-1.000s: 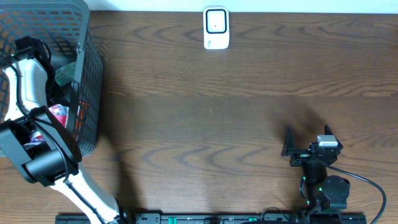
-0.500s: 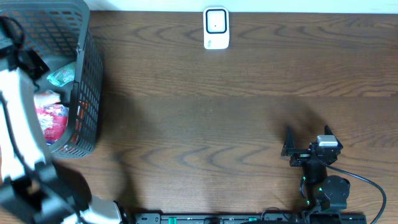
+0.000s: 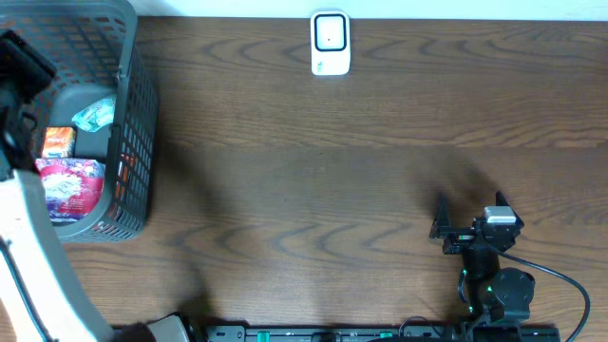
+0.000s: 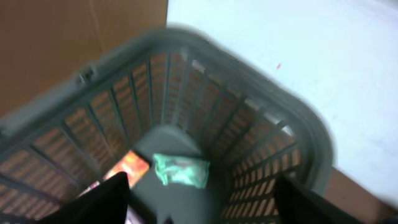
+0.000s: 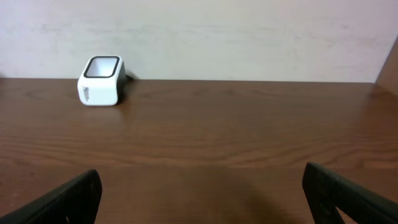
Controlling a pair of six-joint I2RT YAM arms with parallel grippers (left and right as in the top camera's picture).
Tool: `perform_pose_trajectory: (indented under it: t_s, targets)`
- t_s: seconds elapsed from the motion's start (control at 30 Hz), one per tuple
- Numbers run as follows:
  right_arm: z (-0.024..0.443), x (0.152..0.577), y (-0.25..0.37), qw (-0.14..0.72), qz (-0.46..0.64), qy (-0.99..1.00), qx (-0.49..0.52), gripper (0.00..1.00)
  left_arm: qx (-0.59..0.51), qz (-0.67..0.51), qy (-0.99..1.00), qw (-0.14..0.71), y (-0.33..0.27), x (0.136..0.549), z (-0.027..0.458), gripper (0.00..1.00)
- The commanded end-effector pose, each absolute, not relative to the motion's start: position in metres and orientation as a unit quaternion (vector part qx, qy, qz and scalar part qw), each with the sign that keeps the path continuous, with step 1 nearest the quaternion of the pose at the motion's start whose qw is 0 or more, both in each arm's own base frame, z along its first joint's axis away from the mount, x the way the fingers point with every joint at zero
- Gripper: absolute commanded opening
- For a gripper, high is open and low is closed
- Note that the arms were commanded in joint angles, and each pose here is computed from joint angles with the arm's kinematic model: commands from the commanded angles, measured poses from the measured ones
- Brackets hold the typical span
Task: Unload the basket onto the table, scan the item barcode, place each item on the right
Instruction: 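Lower the left gripper into the basket and grasp the green wrapper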
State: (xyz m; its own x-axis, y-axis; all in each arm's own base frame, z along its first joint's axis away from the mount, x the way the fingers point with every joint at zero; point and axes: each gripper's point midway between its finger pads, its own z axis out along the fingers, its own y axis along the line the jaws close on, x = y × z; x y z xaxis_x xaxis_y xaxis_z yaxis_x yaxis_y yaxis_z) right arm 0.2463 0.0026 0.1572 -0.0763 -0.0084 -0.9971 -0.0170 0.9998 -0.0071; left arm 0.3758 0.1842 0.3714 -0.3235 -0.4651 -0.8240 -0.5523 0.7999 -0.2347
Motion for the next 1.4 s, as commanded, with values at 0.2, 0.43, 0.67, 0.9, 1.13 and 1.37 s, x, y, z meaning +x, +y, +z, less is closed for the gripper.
perform_pose_trajectory:
  t_s: [0.2, 0.43, 0.67, 0.9, 1.13, 1.37]
  targets:
    - [0.156, 0.246, 0.003, 0.68, 0.0, 0.733, -0.011, 0.99, -0.305, 0.021, 0.89, 0.339, 0.183, 0.428, 0.234, 1.0]
    - [0.156, 0.246, 0.003, 0.68, 0.0, 0.733, -0.011, 0.99, -0.243, 0.04, 0.923, 0.294, 0.193, 0.456, 0.169, 0.98]
    - [0.156, 0.246, 0.003, 0.68, 0.0, 0.733, -0.011, 0.99, -0.231, 0.046, 0.922, 0.308, 0.208, 0.49, 0.127, 0.98]
    - [0.156, 0.246, 0.003, 0.68, 0.0, 0.733, -0.011, 0.99, -0.144, 0.068, 0.947, 0.278, 0.212, 0.501, 0.077, 0.98]
    - [0.156, 0.246, 0.003, 0.68, 0.0, 0.733, -0.011, 0.99, -0.102, 0.068, 0.966, 0.23, 0.208, 0.491, 0.04, 0.99]
    - [0.156, 0.246, 0.003, 0.68, 0.0, 0.733, -0.011, 0.99, -0.094, 0.057, 0.976, 0.189, 0.202, 0.478, 0.015, 0.68]
